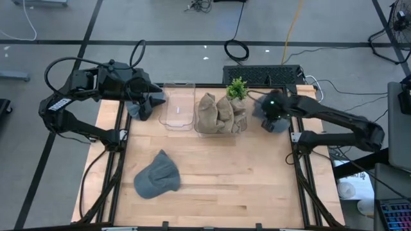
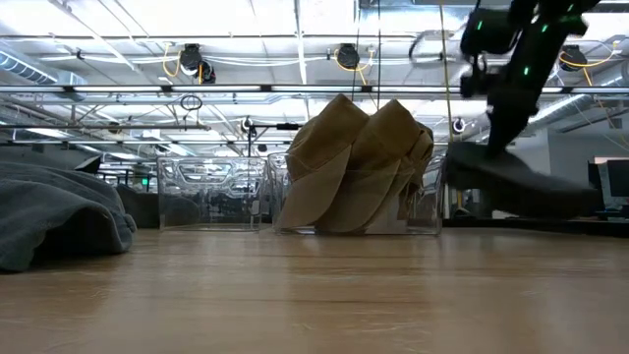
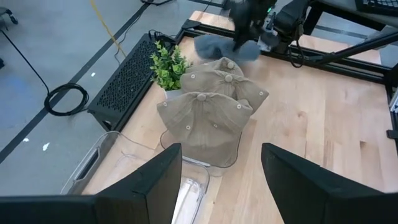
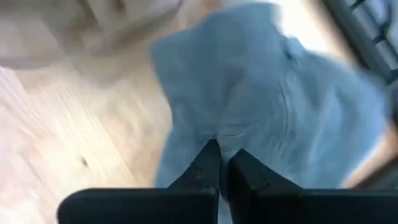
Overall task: Pick & Place hat
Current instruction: Put the top right blue cap into the left transparent bin
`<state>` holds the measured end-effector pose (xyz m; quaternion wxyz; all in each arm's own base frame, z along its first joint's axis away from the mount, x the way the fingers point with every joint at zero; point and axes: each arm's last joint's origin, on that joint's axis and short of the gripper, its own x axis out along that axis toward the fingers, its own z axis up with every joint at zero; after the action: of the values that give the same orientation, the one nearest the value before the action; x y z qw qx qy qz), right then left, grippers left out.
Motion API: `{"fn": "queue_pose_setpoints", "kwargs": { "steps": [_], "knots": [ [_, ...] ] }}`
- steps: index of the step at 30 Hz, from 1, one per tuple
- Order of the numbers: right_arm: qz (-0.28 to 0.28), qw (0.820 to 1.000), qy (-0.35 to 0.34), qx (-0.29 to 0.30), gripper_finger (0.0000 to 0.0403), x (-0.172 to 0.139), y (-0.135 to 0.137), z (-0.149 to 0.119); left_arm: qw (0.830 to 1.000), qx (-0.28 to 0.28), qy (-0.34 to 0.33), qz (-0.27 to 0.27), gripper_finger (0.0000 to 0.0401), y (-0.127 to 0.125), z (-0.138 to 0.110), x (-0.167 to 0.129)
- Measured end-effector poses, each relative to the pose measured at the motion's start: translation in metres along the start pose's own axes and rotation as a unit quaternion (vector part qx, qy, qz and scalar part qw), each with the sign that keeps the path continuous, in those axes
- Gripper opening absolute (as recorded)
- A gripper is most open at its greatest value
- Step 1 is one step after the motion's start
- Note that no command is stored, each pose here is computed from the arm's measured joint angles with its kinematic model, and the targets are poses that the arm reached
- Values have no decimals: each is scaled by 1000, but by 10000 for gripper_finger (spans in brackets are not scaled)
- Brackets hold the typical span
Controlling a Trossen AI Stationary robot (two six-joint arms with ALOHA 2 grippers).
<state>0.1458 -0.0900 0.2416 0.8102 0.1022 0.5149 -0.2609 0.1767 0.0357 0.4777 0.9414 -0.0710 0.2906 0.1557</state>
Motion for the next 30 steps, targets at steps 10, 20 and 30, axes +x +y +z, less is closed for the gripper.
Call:
{"fn": "queue_pose_setpoints", "kwargs": {
  "steps": [10,20,30],
  "knots": [
    [-30,993,-113,1,0,-93,11,11,999,-34,-18,20,230,4,3,0],
    [-50,976,-200,-76,0,-130,32,46,991,-132,-20,25,230,13,4,1],
    [-115,934,-278,-193,0,-138,62,89,969,-242,-1,-48,230,25,5,1]
  ]
}}
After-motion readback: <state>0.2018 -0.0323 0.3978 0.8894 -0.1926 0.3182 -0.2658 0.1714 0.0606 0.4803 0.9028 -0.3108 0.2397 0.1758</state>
